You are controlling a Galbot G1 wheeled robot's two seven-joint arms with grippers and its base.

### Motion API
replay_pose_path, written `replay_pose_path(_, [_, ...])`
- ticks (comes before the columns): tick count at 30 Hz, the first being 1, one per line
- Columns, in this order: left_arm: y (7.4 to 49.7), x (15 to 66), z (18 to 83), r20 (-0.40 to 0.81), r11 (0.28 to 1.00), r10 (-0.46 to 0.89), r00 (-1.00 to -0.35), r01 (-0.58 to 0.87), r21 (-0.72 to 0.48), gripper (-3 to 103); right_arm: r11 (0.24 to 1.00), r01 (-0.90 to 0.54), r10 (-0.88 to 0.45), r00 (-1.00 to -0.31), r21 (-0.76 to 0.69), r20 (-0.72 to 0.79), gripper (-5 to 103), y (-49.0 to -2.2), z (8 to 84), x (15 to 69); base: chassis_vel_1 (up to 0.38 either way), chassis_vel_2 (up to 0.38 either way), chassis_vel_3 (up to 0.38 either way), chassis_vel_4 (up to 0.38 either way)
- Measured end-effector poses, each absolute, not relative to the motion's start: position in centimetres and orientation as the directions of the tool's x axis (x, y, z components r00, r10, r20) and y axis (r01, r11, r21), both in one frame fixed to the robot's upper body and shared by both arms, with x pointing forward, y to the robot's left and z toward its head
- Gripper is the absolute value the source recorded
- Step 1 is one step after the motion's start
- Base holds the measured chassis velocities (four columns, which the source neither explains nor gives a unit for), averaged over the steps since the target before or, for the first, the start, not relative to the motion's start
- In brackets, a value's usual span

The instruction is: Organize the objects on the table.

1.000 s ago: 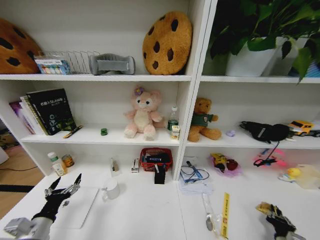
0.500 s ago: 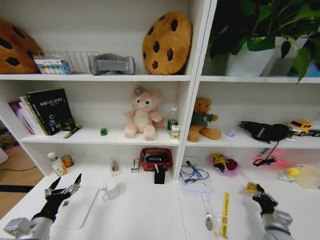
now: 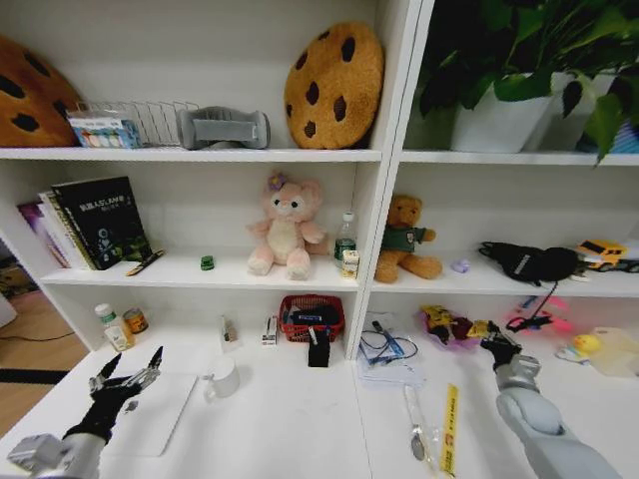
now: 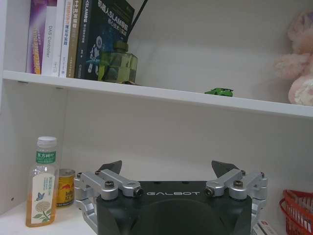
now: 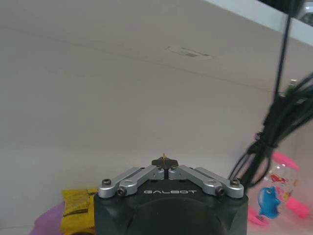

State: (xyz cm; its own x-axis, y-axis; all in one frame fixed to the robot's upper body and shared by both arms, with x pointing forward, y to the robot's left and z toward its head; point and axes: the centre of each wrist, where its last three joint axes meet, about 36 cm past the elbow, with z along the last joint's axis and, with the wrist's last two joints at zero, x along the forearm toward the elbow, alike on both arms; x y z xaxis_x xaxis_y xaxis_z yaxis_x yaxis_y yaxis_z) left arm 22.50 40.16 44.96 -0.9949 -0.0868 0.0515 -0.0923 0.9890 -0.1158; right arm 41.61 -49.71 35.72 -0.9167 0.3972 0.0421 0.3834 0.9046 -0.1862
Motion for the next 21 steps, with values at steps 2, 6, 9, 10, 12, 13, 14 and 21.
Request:
replay_pose_path(2, [40.2, 22.5, 45.0, 0.052, 0.989, -0.087, -0.995, -0.092, -0.116, 100, 0.909, 0.368, 0.381, -0.924, -0.196, 0.033, -2, -49.2, 35.6, 43.0, 0.0, 0.0, 0.0, 0.0])
replay_pose_path(6, [40.2, 22.5, 45.0, 0.052, 0.989, -0.087, -0.995, -0.092, -0.116, 100, 0.913, 0.361, 0.372, -0.928, -0.192, 0.026, 9, -48.6, 35.7, 43.9, 0.0, 0.0, 0.0, 0.0])
replay_pose_path(9, [40.2, 22.5, 45.0, 0.052, 0.989, -0.087, -0.995, -0.092, -0.116, 100, 0.917, 0.353, 0.364, -0.931, -0.187, 0.028, 25, -47.8, 35.7, 43.8, 0.0, 0.0, 0.0, 0.0])
replay_pose_path(10, [40.2, 22.5, 45.0, 0.052, 0.989, -0.087, -0.995, -0.092, -0.116, 100, 0.917, 0.353, 0.364, -0.931, -0.187, 0.028, 25, -47.8, 35.7, 43.8, 0.0, 0.0, 0.0, 0.0])
replay_pose_path(12, [40.2, 22.5, 45.0, 0.052, 0.989, -0.087, -0.995, -0.092, -0.116, 100, 0.917, 0.349, 0.361, -0.932, -0.191, 0.032, 35, -47.5, 35.5, 43.2, 0.0, 0.0, 0.0, 0.0])
replay_pose_path(13, [40.2, 22.5, 45.0, 0.052, 0.989, -0.087, -0.995, -0.092, -0.116, 100, 0.918, 0.346, 0.359, -0.933, -0.193, 0.034, 41, -47.4, 35.5, 42.7, 0.0, 0.0, 0.0, 0.0])
replay_pose_path(14, [40.2, 22.5, 45.0, 0.052, 0.989, -0.087, -0.995, -0.092, -0.116, 100, 0.918, 0.346, 0.359, -0.933, -0.193, 0.034, 41, -47.4, 35.5, 42.7, 0.0, 0.0, 0.0, 0.0])
replay_pose_path(21, [40.2, 22.5, 45.0, 0.051, 0.989, -0.087, -0.995, -0.092, -0.116, 100, 0.937, 0.285, 0.3, -0.953, -0.204, 0.044, 68, -45.6, 36.2, 37.4, 0.0, 0.0, 0.0, 0.0])
